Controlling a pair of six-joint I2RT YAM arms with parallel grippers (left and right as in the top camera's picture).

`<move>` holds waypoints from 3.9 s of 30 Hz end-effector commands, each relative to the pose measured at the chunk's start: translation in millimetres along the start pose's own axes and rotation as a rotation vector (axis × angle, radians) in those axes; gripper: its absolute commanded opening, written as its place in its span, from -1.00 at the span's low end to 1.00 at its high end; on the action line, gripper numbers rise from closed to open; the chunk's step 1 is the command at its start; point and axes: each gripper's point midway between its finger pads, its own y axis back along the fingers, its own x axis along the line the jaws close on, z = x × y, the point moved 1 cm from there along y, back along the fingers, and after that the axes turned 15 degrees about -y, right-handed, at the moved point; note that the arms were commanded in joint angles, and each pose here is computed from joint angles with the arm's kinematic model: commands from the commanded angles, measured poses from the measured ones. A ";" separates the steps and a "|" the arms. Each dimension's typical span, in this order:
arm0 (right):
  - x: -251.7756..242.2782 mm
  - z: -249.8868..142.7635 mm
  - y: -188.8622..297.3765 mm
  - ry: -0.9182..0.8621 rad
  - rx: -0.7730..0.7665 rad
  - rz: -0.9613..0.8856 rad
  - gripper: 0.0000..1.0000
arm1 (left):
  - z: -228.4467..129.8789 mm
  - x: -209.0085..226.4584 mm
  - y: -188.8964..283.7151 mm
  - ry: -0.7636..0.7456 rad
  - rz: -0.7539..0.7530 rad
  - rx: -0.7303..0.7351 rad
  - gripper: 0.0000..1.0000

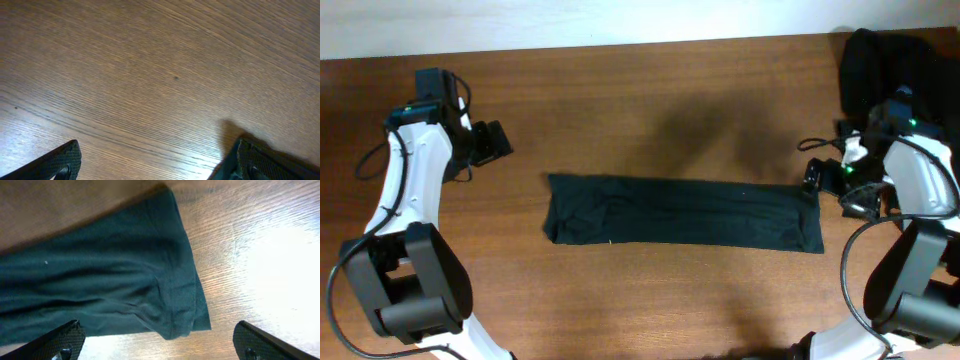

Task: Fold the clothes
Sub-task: 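Grasp the strip's right end with the right gripper, then fold the right end leftward over the strip with the right gripper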

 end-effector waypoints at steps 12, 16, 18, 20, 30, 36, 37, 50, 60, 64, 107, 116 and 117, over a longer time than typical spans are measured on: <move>-29.6 -32.6 -38.0 0.068 0.085 -0.076 0.77 | 3.8 1.6 6.1 0.004 -0.003 -0.020 0.99; -26.7 -34.4 -52.0 0.074 0.075 -0.041 0.77 | 3.8 1.6 6.1 0.004 -0.003 -0.020 0.99; -23.2 -36.5 -59.6 0.081 0.071 -0.018 0.78 | 3.8 1.6 6.1 0.004 -0.003 -0.020 0.99; -19.1 -39.5 -68.3 0.098 0.067 0.004 0.78 | 3.7 1.6 6.1 0.004 -0.003 -0.019 0.99; -4.7 -43.1 -84.8 0.162 0.042 0.072 0.75 | 3.7 1.6 6.1 0.004 -0.003 -0.019 0.99; -2.5 -43.6 -84.6 0.162 0.045 0.086 0.30 | 3.8 1.6 6.1 0.004 -0.003 -0.020 0.99; -1.1 -43.4 -84.5 0.161 0.044 0.094 0.25 | 3.7 1.6 6.1 0.004 -0.003 -0.019 0.99; 6.8 -36.4 -82.2 0.170 0.019 0.131 -0.56 | 3.7 1.6 6.1 0.004 -0.003 -0.019 0.99; 14.0 -24.3 -69.9 0.170 -0.009 0.140 -0.92 | 3.8 1.6 6.1 0.004 -0.003 -0.020 0.99; 23.0 -17.2 -57.1 0.176 -0.018 0.165 -0.92 | 3.7 1.6 6.1 0.004 -0.003 -0.019 0.99; 123.2 -12.1 9.0 0.489 -0.168 0.062 -0.92 | 3.8 1.6 6.1 0.004 -0.003 -0.020 0.99; 180.6 -68.0 -4.0 0.590 -0.136 0.085 -0.92 | 3.8 1.6 6.1 0.004 -0.003 -0.020 0.99; 184.8 -73.3 -4.7 0.594 -0.130 0.090 -0.92 | 3.7 1.5 6.1 0.004 -0.003 -0.019 0.99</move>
